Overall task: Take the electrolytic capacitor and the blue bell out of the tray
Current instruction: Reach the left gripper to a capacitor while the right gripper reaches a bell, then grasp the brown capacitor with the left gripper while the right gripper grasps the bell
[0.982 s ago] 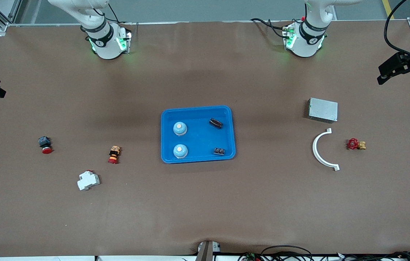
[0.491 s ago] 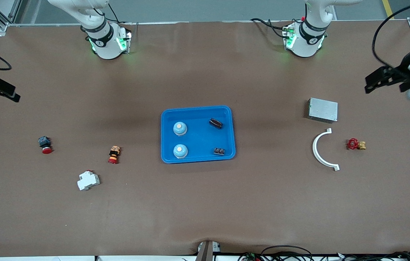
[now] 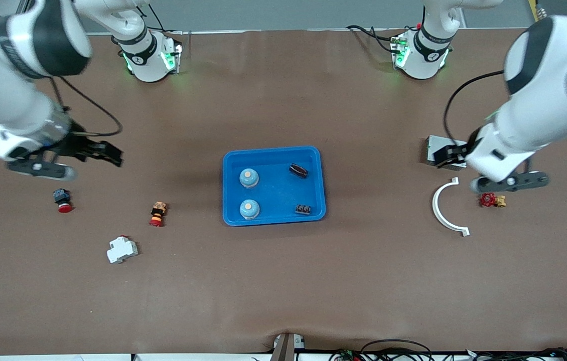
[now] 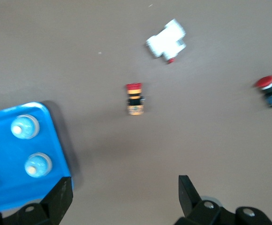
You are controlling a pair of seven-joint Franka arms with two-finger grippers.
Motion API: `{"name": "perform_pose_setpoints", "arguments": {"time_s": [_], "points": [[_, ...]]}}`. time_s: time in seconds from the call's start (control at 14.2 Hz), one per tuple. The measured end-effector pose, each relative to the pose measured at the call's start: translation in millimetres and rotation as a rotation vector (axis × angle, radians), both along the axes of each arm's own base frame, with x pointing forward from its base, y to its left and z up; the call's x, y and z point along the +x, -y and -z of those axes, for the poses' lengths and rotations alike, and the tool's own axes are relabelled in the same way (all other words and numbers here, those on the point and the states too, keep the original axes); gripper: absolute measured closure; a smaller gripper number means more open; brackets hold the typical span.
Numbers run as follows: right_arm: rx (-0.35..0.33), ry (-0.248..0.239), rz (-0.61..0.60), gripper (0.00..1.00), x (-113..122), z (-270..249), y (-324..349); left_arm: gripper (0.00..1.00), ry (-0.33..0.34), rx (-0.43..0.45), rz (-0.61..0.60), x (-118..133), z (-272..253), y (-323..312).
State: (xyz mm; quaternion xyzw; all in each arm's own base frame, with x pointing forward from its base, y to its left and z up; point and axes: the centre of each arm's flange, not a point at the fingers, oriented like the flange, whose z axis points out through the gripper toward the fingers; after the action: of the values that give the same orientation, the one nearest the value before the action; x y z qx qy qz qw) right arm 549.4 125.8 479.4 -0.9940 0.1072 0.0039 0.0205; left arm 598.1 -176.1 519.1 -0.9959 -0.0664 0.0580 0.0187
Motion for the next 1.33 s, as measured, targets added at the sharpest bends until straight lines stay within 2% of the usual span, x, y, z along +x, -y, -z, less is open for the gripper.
{"name": "perform_pose_setpoints", "arguments": {"time_s": [0.14, 0.35, 0.49, 0.63, 0.77, 1.12, 1.19, 1.26, 1.33], "points": [[0.009, 0.016, 0.049, 0.00, -7.5, 38.5, -38.6, 0.00, -0.011, -0.014, -0.075, 1.8, 24.5, 34.6], [0.049, 0.014, 0.127, 0.00, -13.2, 86.9, -91.6, 0.00, -0.008, -0.008, -0.198, -0.4, 61.1, 88.8], [0.054, 0.023, 0.150, 0.00, -17.3, 114.2, -125.3, 0.01, -0.001, -0.003, -0.270, -4.5, 86.6, 123.1], [0.055, 0.027, 0.164, 0.00, -20.6, 143.7, -149.6, 0.07, 0.018, -0.010, -0.345, -8.2, 118.3, 156.1], [0.050, 0.020, 0.192, 0.00, -24.3, 169.4, -165.7, 0.07, 0.029, -0.017, -0.405, -14.3, 157.1, 186.6], [0.050, 0.023, 0.250, 0.00, -32.0, 209.0, -190.8, 0.13, -0.006, -0.010, -0.602, -38.8, 236.4, 243.5], [0.053, 0.027, 0.258, 0.00, -34.6, 214.0, -197.2, 0.19, -0.019, 0.009, -0.625, -48.0, 250.3, 253.8], [0.054, 0.028, 0.260, 0.00, -37.5, 219.0, -203.3, 0.19, -0.032, 0.029, -0.639, -58.5, 263.8, 264.1], [0.051, 0.025, 0.258, 0.00, -39.4, 223.8, -207.8, 0.24, -0.041, 0.047, -0.654, -68.9, 275.1, 273.7]]}}
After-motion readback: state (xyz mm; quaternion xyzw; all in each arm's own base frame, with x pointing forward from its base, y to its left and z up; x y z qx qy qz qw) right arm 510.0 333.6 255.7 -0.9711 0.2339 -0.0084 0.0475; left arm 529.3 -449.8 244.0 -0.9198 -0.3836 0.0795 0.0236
